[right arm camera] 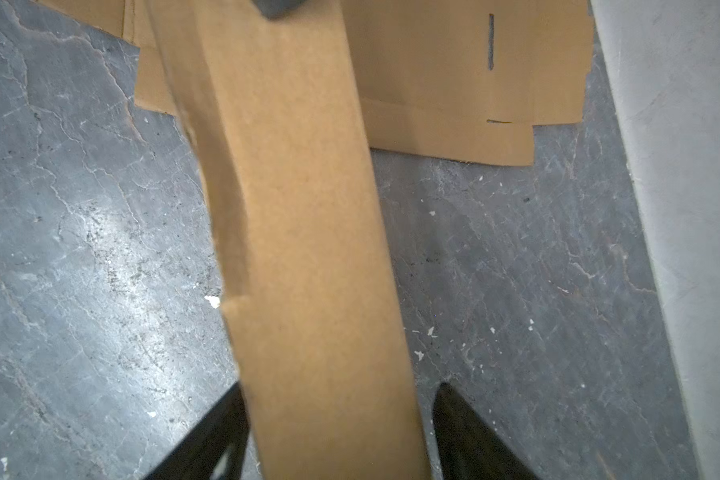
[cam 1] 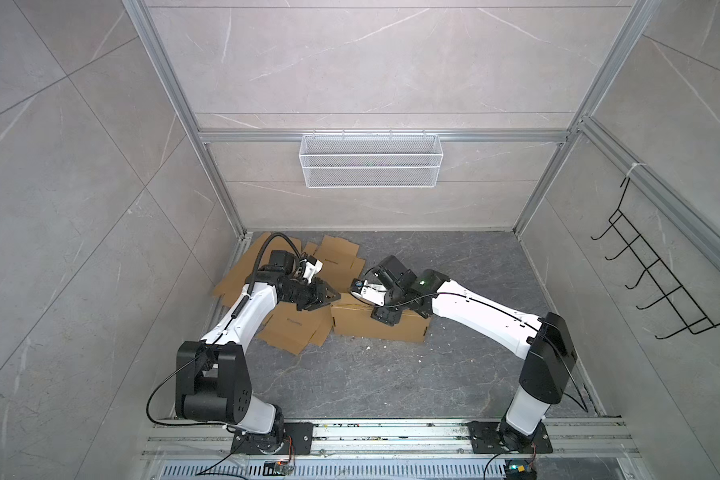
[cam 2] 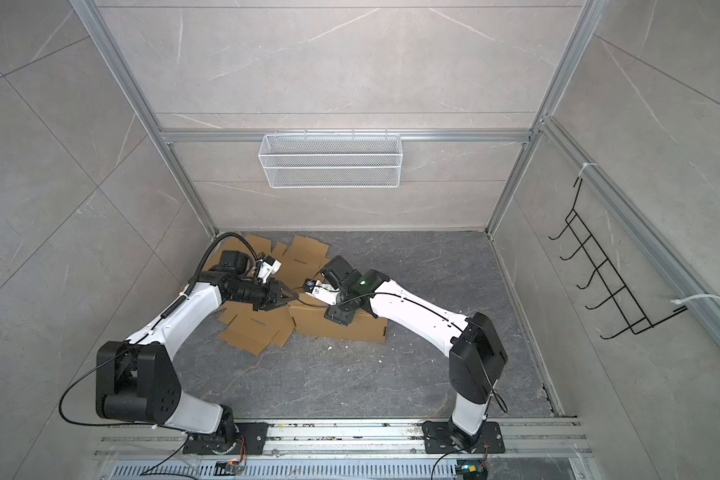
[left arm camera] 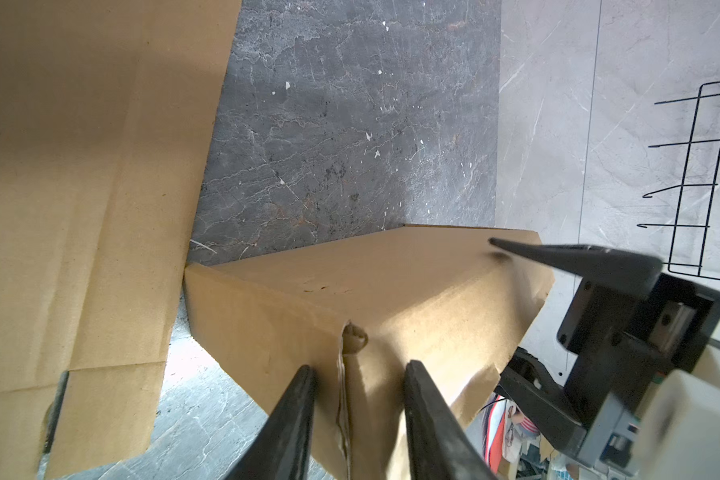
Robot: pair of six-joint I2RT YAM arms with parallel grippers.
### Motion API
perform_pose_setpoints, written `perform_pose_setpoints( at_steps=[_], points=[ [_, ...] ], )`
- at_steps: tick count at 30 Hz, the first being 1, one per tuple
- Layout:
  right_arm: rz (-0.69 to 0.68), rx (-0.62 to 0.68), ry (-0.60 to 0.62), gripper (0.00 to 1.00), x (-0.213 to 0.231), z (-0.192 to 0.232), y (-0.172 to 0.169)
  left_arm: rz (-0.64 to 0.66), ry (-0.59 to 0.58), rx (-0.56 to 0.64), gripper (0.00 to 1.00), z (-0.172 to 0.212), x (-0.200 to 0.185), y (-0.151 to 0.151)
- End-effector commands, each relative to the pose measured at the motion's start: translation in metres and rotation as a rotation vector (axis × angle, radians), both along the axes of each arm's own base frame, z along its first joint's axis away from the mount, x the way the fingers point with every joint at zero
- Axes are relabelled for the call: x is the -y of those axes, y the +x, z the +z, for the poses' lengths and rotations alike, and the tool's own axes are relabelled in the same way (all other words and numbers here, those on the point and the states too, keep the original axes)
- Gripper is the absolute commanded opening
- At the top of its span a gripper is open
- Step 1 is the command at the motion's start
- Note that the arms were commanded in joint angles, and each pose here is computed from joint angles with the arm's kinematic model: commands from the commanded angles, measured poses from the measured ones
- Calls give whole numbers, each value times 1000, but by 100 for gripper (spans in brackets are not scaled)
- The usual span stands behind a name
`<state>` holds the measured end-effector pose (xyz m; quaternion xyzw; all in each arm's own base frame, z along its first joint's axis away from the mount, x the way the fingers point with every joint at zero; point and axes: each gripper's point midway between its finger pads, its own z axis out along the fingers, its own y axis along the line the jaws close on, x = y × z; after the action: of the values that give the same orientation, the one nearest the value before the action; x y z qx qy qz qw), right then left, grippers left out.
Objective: Fold the paper box
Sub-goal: 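Grip the box's top edge with the right gripper while the left holds its end, then release the top edge with the right gripper and move it to the box's far end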
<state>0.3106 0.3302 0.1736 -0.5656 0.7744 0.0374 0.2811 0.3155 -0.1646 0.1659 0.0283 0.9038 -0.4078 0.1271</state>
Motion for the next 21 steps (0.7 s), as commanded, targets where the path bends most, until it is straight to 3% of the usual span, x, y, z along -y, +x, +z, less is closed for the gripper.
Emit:
perform_pose_setpoints(
  at_steps=[1, 5, 10, 12, 16, 21],
  points=[
    [-100, 15, 232, 76, 4, 56, 1, -3, 102, -127, 34, -39, -9, -20],
    [-286, -33, 383, 78, 35, 75, 4, 1, 101, -118, 34, -37, -9, -17],
    [-811, -246, 550, 75, 123, 56, 13, 13, 89, -99, 34, -31, -8, -13],
    [-936, -371, 642, 73, 145, 46, 4, 16, 85, -97, 34, -29, -8, -13],
    [-984, -560, 785, 71, 149, 42, -9, 19, 80, -92, 34, -27, -7, -13],
    [-1011, -625, 743, 67, 153, 22, -8, 20, 82, -90, 34, -27, -8, -12]
  ],
)
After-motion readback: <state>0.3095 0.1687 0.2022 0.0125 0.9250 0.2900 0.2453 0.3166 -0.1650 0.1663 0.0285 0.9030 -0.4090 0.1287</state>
